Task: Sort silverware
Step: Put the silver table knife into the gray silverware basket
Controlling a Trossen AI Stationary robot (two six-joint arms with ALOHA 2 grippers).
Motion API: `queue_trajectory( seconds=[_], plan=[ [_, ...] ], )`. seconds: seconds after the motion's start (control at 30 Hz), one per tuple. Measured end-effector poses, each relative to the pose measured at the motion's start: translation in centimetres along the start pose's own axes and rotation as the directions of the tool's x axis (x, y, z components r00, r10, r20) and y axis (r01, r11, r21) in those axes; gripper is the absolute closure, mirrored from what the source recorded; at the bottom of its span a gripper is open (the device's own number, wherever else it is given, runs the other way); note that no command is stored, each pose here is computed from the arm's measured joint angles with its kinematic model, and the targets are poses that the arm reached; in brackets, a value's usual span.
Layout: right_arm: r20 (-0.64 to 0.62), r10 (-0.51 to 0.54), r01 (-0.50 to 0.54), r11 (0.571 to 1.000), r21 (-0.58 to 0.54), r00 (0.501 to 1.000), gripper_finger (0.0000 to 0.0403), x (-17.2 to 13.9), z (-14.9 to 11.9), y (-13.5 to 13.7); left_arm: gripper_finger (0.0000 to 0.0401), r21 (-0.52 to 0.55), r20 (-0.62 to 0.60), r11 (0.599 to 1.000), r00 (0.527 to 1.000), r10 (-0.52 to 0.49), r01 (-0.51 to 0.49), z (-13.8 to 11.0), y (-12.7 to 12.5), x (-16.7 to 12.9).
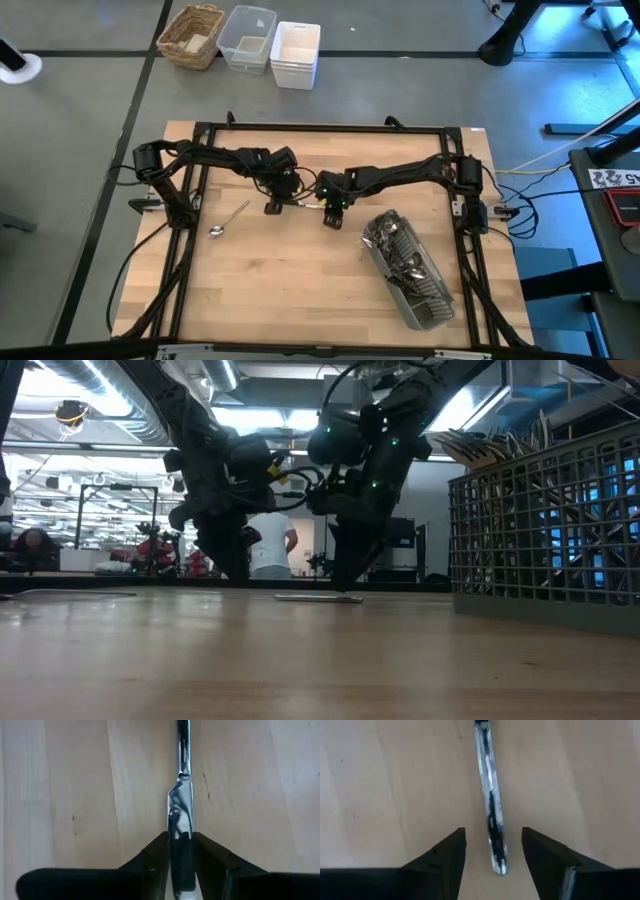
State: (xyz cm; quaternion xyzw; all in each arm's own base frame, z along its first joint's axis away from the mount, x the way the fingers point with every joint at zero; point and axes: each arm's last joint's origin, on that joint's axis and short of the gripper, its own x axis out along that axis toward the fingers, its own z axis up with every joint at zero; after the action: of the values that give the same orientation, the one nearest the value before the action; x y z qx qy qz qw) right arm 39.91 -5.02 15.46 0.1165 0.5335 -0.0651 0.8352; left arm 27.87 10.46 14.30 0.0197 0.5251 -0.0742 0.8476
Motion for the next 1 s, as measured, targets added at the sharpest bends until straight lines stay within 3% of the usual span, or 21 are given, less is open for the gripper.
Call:
queue_trajectory(
  seconds=[0.37,0.77,1.0],
  plan=[
    [-0.053,-0.052,0.049,0.997,-0.056,0.997,0.0213,2.4,-0.7,-0.1,0.0326,-0.002,-0.005,1.0,1.0,-0.015,0.015,0.3,-0.8,0.2],
    [-0.073,-0.01,0.01,1.0,0.007,0.997,0.0384,2.6,-0.9,-0.2,0.0326,-0.063,-0.003,0.998,1.0,-0.019,0.018,0.5,-1.0,0.3],
    [-0.077,0.03,-0.028,0.999,0.034,0.997,0.0394,2.6,-0.9,0.0,0.0325,-0.033,0.001,0.999,1.0,-0.017,0.017,0.5,-1.0,0.3]
  ],
)
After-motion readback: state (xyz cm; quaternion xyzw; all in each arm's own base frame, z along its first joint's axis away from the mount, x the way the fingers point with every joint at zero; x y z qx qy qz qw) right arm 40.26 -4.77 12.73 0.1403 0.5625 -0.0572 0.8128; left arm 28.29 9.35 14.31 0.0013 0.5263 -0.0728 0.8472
